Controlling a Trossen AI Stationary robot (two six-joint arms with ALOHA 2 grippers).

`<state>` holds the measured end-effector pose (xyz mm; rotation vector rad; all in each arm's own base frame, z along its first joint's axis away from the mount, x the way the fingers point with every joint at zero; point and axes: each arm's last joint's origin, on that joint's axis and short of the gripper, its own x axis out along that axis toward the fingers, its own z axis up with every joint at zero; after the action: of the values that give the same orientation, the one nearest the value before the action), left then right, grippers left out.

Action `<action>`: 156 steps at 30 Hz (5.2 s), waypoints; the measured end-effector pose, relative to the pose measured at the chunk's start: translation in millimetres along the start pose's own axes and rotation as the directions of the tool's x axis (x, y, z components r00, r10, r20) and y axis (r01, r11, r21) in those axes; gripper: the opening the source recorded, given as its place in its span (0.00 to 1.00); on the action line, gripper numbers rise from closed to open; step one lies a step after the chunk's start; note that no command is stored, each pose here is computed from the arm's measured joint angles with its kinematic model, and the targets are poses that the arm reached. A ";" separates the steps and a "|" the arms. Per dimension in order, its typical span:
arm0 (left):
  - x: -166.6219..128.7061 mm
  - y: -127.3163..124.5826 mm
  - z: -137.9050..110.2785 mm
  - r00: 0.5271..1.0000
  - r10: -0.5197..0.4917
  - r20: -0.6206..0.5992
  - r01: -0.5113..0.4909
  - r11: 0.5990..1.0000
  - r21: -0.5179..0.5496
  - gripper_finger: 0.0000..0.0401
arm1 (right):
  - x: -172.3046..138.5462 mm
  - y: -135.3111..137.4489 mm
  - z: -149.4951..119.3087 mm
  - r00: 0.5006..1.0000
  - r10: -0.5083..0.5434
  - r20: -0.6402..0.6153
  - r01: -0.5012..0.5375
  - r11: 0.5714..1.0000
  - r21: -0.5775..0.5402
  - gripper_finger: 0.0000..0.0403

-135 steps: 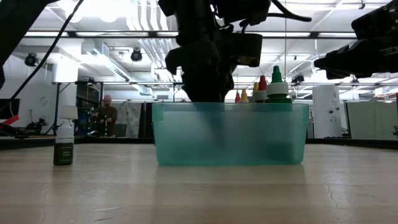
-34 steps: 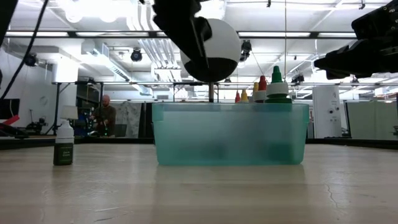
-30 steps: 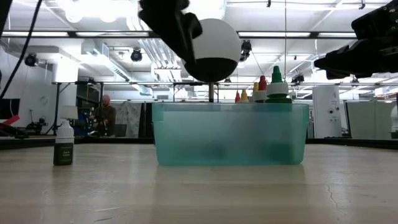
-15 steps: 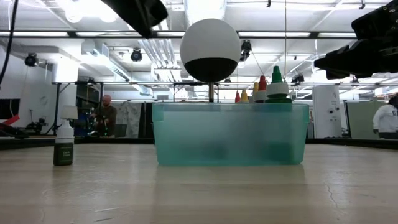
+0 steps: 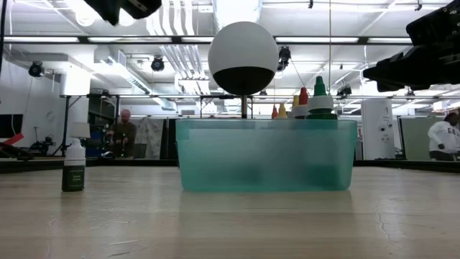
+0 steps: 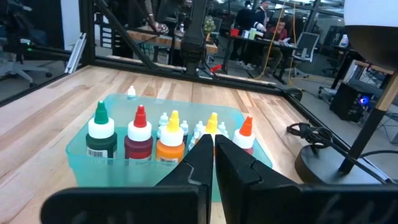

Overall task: Pick & Place food coloring
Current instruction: Put the small green food coloring bottle into the green bin

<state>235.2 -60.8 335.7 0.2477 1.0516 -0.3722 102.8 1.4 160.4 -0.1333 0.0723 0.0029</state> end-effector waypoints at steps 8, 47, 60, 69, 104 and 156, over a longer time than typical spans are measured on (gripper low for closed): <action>-6.8 -20.5 -7.7 0.987 -0.152 -0.044 0.158 0.932 0.326 0.00 | 0.0 0.0 0.0 1.000 0.000 0.000 0.000 1.000 0.000 0.02; 47.6 -24.3 30.0 0.959 -0.133 -0.250 0.230 0.881 0.413 0.00 | 0.0 0.0 -0.1 1.000 0.000 -0.001 0.000 1.000 0.000 0.02; 87.4 -22.8 45.0 0.970 -0.129 -0.205 0.205 0.887 0.413 0.00 | 0.0 0.0 -0.1 1.000 0.000 -0.001 0.000 1.000 -0.001 0.02; 112.3 -24.8 30.8 0.960 -0.134 -0.247 0.225 0.892 0.391 0.00 | 0.0 0.0 0.0 1.000 0.000 0.000 0.000 1.000 -0.002 0.02; 136.1 -25.3 9.4 0.958 -0.074 -0.277 0.129 0.974 0.186 0.32 | 0.0 0.0 -0.1 1.000 0.000 -0.001 0.000 1.000 -0.001 0.02; 153.1 -29.3 -4.3 0.953 -0.136 -0.269 0.161 0.984 0.073 0.39 | 0.0 0.0 -0.1 1.000 0.000 -0.001 0.000 1.000 0.000 0.02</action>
<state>287.4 -113.4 198.5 0.3088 1.3209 -0.5363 102.8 1.4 160.3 -0.1334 0.0733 0.0030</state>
